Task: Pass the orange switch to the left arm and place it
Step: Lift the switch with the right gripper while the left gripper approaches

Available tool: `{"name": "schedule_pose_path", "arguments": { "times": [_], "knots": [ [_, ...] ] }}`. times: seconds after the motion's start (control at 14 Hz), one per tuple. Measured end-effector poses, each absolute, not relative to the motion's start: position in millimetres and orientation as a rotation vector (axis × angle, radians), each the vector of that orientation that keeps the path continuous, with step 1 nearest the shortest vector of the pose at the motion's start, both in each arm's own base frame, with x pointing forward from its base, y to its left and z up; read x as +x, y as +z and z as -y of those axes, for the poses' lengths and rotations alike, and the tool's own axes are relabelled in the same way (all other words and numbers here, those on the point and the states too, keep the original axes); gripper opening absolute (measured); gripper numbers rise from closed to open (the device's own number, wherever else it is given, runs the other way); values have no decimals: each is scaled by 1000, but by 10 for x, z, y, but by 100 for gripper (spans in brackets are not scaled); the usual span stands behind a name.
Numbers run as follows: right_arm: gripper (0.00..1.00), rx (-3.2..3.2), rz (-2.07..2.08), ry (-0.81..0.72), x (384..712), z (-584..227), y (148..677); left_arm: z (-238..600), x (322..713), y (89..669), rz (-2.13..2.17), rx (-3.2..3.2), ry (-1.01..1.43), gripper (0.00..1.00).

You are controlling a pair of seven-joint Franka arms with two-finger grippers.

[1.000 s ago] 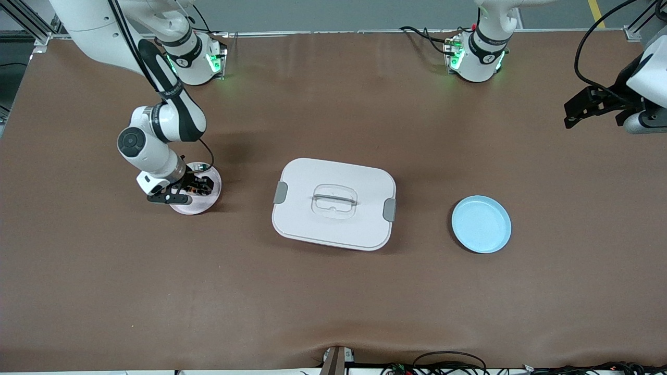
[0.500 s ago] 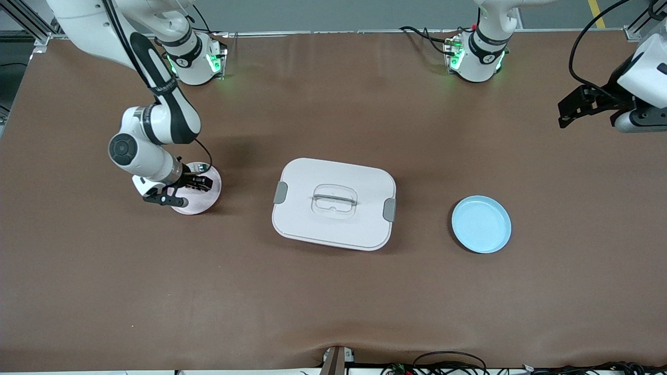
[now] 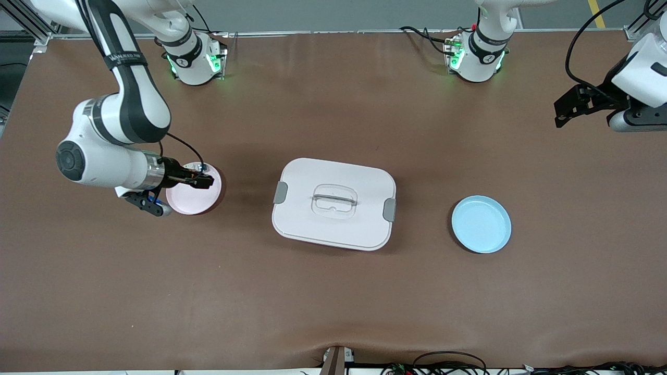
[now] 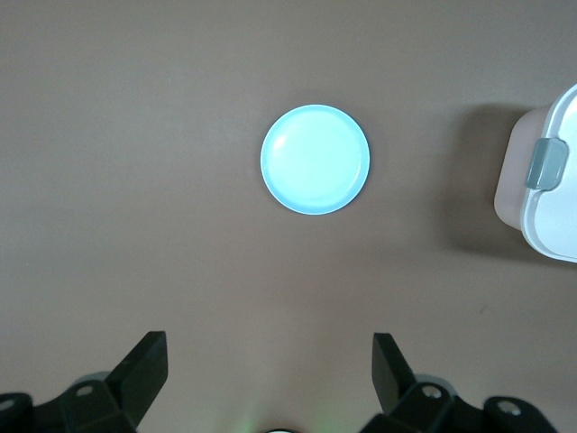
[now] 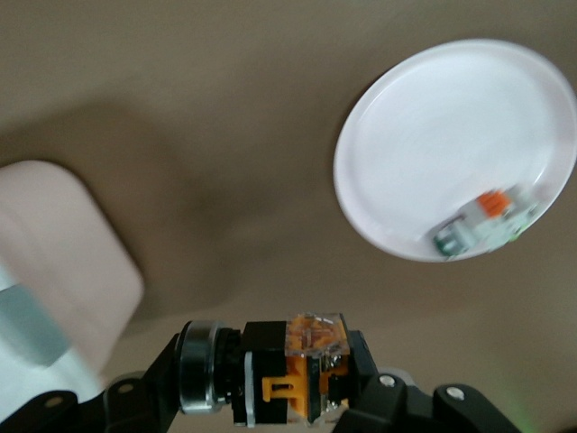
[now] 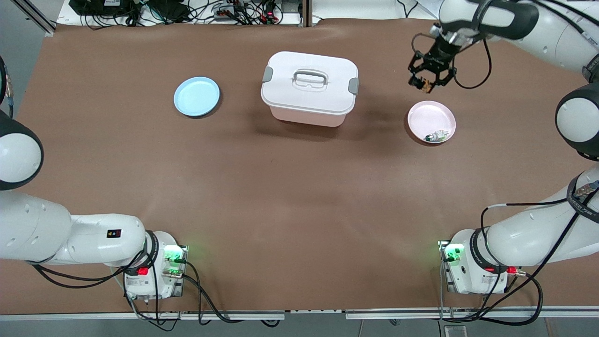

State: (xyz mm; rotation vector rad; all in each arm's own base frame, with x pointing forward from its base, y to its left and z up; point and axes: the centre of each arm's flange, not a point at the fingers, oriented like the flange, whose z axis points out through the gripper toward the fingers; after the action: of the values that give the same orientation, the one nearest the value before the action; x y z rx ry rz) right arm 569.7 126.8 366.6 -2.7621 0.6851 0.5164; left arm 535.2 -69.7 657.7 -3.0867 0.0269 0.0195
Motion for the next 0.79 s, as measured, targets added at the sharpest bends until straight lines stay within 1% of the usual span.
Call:
{"name": "schedule_pose_path", "arguments": {
  "times": [0.43, 0.57, 0.79],
  "knots": [
    [72, -2577, -958, 519, 5814, -2260, 4493, 757, 5391, 6489, -1, -3134, 55, 100],
    [72, -2486, -1068, 553, 5832, -2654, 4712, 871, 5412, 6423, -26, -3149, 79, 100],
    [72, -2364, -1233, 643, 5824, -3216, 4850, 1120, 5404, 6362, -81, -3242, 128, 100]
  ]
}}
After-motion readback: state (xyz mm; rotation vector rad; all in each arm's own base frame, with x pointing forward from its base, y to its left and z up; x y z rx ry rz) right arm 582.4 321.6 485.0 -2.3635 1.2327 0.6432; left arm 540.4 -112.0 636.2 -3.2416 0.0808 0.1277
